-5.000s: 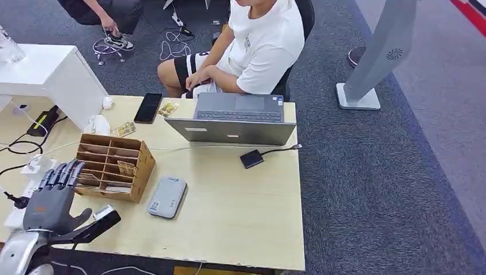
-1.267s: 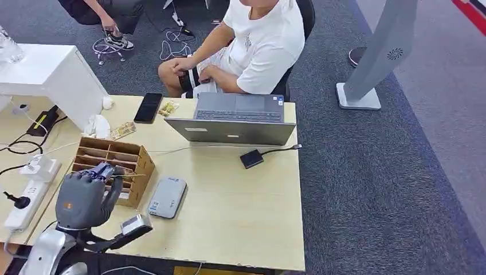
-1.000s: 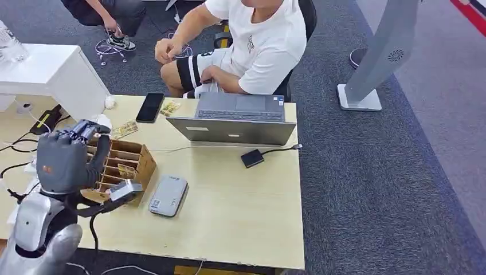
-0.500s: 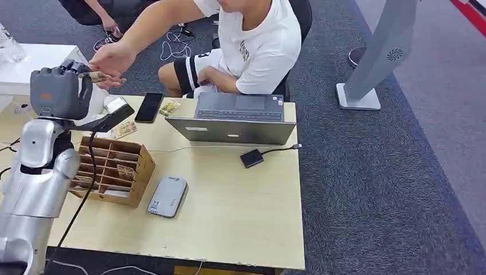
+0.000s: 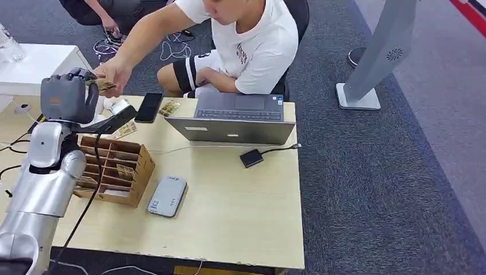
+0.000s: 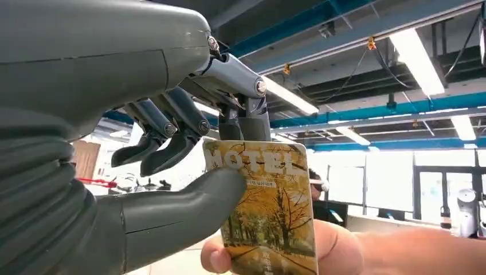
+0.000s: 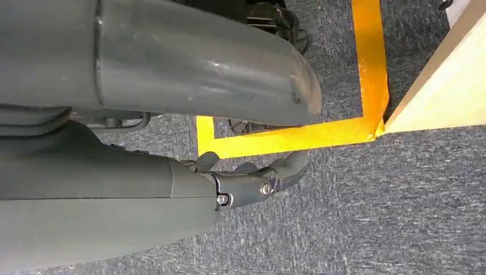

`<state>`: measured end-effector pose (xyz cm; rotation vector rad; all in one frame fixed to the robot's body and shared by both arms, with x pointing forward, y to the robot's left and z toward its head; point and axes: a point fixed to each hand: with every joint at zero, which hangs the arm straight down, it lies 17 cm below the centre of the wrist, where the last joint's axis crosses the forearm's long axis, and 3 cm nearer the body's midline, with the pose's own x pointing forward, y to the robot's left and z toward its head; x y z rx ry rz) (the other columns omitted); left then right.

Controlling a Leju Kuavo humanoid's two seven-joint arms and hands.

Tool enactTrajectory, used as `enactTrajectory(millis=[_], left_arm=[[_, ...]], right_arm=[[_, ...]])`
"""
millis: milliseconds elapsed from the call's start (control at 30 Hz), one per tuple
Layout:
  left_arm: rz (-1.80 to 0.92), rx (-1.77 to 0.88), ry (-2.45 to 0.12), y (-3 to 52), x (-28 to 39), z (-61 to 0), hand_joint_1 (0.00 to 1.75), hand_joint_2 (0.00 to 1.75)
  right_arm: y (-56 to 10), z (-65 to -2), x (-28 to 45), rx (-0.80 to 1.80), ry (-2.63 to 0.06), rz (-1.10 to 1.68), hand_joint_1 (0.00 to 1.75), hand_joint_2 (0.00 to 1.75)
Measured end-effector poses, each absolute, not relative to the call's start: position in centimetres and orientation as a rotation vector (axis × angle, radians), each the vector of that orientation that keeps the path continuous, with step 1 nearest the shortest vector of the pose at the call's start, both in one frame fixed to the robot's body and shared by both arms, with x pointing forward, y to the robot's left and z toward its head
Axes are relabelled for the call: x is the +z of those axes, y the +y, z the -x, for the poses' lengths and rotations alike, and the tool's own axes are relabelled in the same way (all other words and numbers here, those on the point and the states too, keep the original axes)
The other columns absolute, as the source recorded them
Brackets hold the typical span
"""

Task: Pass the card to the sensor for recognition and then transmit it.

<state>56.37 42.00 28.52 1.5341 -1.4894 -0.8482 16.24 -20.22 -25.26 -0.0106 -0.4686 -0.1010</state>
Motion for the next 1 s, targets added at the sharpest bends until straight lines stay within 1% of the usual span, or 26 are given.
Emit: enactTrajectory(millis=[267, 300, 467, 567, 633, 767, 867, 1000], left_arm=[[-1.531, -0.849, -1.485, 42.1, 28.3, -56.4, 1.75, 1.75], [-1.531, -0.849, -1.485, 42.1, 28.3, -56.4, 0.0, 1.75], [-1.526, -0.839, -1.49, 42.2, 28.2, -56.3, 0.0, 1.75], [-1.451, -0.802, -1.553, 41.5, 27.8, -56.1, 0.0, 1.75], [-1.33, -0.731, -1.667, 40.3, 27.9, -55.4, 0.0, 1.75], [-1.178, -0.591, -1.852, 38.9, 28.9, -52.4, 0.0, 1.75], [-1.065, -0.453, -1.953, 40.1, 30.2, -49.6, 0.0, 1.75], [-0.822, -0.233, -2.106, 42.4, 32.5, -45.8, 0.0, 1.75]], right_arm=[[-20.2, -16.2, -25.3, -0.101, -0.468, 0.011, 0.0, 0.0], [-20.2, -16.2, -25.3, -0.101, -0.469, 0.011, 0.0, 0.0], [-20.2, -16.2, -25.3, -0.101, -0.469, 0.01, 0.0, 0.0], [-20.2, -16.2, -25.2, -0.101, -0.469, 0.009, 0.0, 0.0], [-20.2, -16.3, -25.2, -0.102, -0.475, 0.011, 0.0, 0.0], [-20.5, -16.0, -25.3, -0.112, -0.479, 0.02, 0.0, 0.0], [-20.7, -15.5, -25.4, -0.125, -0.479, 0.024, 0.0, 0.0], [-20.9, -15.7, -25.3, -0.15, -0.488, 0.026, 0.0, 0.0]])
